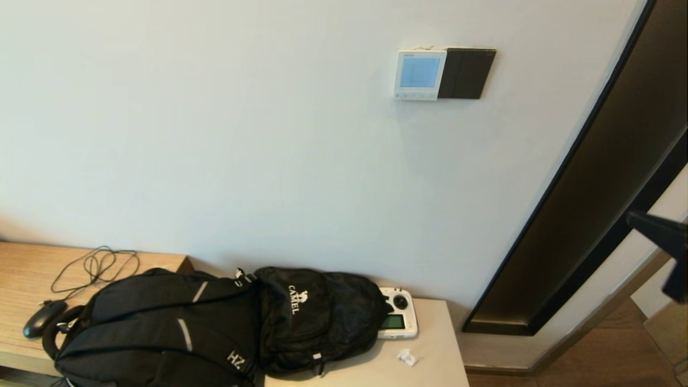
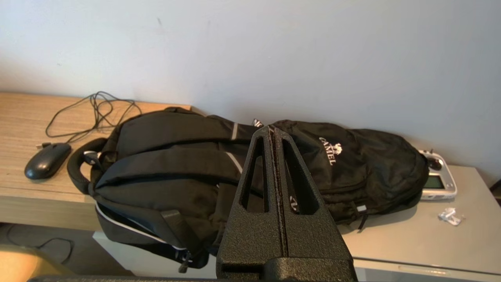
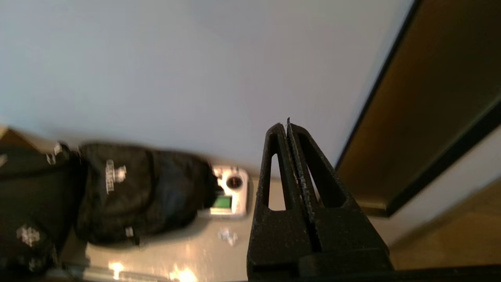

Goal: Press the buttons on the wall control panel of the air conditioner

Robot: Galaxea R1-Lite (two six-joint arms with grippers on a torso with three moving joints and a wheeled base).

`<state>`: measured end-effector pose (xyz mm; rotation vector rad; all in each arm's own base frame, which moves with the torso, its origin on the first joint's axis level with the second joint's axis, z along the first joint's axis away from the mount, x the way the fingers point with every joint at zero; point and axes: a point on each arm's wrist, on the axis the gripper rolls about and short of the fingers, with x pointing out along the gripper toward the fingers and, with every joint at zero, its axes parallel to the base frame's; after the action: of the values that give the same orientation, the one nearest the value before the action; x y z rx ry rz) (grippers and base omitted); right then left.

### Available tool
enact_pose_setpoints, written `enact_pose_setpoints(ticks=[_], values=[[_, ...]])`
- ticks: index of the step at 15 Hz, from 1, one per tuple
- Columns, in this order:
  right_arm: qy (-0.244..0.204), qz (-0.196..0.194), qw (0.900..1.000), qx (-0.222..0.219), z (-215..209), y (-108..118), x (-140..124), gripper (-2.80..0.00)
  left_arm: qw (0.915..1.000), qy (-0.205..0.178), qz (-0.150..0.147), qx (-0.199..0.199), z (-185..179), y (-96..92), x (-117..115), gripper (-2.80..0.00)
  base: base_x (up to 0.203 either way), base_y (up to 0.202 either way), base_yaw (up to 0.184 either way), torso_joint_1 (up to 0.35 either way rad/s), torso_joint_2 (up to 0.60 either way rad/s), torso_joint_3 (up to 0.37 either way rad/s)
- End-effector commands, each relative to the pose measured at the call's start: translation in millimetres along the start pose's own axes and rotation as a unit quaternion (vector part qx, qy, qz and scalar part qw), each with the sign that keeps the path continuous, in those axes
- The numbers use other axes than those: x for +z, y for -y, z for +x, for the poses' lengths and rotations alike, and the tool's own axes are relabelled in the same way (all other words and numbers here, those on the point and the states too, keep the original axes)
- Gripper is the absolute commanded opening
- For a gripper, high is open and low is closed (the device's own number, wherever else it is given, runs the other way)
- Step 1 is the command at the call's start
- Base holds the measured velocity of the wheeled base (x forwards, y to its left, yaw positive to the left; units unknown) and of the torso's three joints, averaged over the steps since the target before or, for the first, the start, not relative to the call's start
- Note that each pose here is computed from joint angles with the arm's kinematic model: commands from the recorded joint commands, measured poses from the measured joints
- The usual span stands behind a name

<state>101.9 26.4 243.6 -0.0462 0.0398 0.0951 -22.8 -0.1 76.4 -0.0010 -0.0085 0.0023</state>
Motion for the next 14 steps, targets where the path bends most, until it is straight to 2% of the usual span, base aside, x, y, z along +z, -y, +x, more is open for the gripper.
enact_pose_setpoints(ticks=[1,4,8,10,14], values=[[0.025,0.003,1.000,-0.008,-48.6,11.2,-31.7,-2.80,1.0000,0.000,0.000,0.001,0.0,0.0,0.0,-2.80,0.000,0.000,0.000,0.000,0.00,0.000],[-0.014,0.000,1.000,-0.001,-75.6,12.9,-89.9,-2.80,1.0000,0.000,0.000,0.000,0.0,0.0,0.0,-2.80,0.000,0.000,0.000,0.000,0.00,0.000],[-0.029,-0.010,0.999,0.016,-93.2,8.2,-140.6,-2.80,1.0000,0.000,0.000,0.000,0.0,0.0,0.0,-2.80,0.000,0.000,0.000,0.000,0.00,0.000],[-0.021,-0.018,1.000,0.015,-100.4,6.9,-153.3,-2.80,1.0000,0.000,0.000,0.000,0.0,0.0,0.0,-2.80,0.000,0.000,0.000,0.000,0.00,0.000],[-0.005,-0.022,1.000,0.005,-113.5,5.8,-160.2,-2.80,1.0000,0.000,0.000,0.000,0.0,0.0,0.0,-2.80,0.000,0.000,0.000,0.000,0.00,0.000]])
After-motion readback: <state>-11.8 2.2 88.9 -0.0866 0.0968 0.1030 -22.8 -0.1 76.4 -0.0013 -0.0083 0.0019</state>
